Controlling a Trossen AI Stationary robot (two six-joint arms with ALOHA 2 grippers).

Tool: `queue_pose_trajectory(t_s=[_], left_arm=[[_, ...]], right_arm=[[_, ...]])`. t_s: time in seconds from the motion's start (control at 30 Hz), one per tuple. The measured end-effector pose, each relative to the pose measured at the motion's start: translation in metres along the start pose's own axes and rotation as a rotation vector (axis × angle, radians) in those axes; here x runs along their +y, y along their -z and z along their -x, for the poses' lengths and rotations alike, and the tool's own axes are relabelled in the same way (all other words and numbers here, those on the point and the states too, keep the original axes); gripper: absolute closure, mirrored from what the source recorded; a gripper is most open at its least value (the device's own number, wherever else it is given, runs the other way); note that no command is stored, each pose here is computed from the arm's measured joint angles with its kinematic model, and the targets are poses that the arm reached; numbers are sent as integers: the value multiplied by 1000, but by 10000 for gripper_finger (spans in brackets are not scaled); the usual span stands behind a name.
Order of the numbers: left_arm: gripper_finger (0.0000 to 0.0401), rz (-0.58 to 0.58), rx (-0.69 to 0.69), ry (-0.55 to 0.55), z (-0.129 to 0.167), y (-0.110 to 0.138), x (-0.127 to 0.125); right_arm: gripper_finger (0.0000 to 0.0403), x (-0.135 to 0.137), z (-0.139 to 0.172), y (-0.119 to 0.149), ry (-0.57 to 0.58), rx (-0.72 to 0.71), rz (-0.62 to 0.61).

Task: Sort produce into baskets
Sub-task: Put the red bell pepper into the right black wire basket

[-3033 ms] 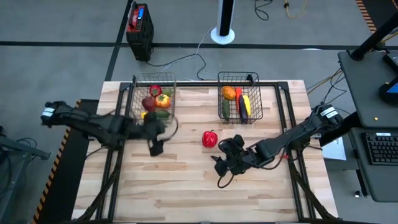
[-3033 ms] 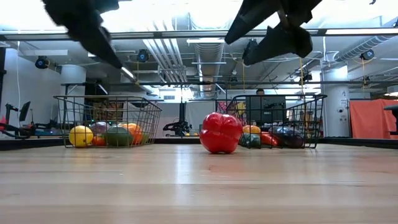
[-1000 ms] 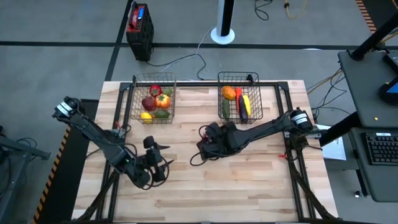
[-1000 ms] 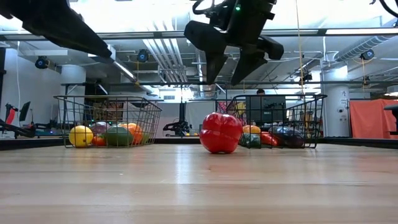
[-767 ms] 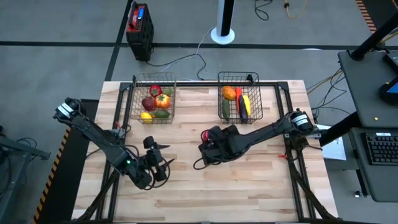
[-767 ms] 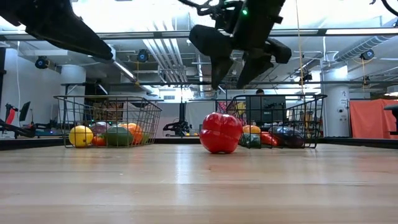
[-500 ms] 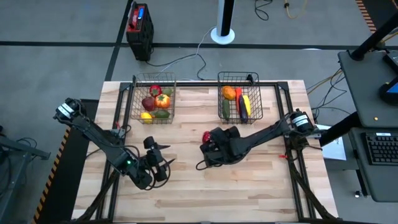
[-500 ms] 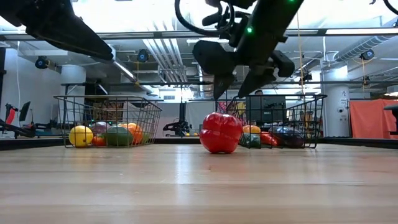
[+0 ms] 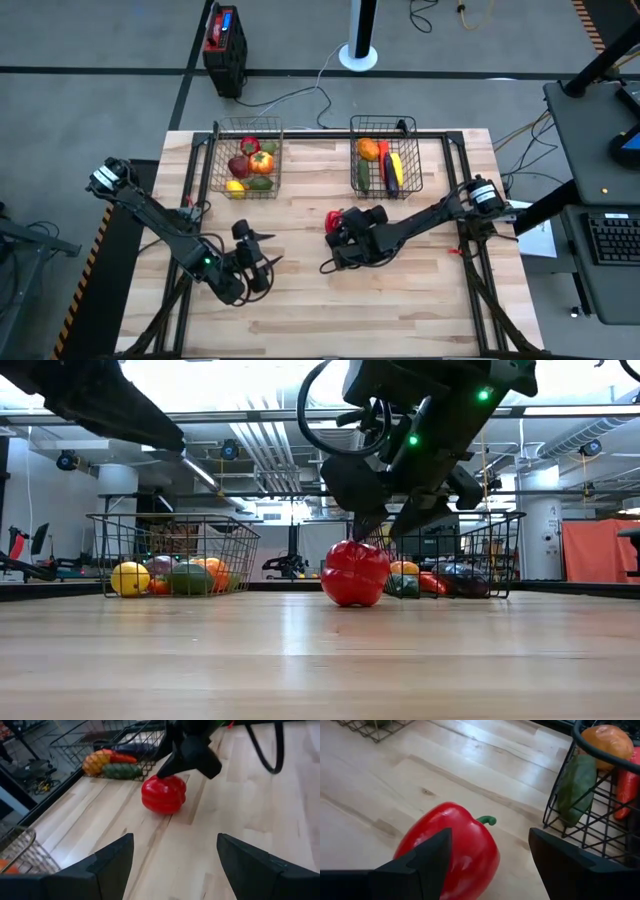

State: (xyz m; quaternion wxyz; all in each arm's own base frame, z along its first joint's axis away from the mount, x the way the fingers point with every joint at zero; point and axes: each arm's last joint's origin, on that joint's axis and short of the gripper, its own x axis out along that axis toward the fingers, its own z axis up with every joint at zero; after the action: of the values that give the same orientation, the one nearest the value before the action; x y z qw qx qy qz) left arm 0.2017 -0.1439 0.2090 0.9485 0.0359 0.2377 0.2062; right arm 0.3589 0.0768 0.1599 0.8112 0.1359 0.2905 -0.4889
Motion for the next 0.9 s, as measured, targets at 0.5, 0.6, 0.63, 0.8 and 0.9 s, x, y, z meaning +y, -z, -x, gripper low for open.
queue_pose_trajectory(t_s=[0.5, 0.6, 0.63, 0.8, 0.9], left_arm=[[134, -11, -52, 34, 0, -8, -5], [134, -10, -53, 34, 0, -8, -5], [134, -10, -52, 34, 0, -8, -5], [134, -8, -53, 36, 0, -8, -5], [134, -7, -53, 37, 0, -8, -5]], right_arm=[[149, 1, -2, 6, -32, -13, 50], [147, 3, -1, 7, -57, -10, 60], [146, 5, 1, 8, -74, -4, 67], [145, 17, 10, 11, -197, 28, 96], [144, 22, 14, 16, -259, 52, 143]])
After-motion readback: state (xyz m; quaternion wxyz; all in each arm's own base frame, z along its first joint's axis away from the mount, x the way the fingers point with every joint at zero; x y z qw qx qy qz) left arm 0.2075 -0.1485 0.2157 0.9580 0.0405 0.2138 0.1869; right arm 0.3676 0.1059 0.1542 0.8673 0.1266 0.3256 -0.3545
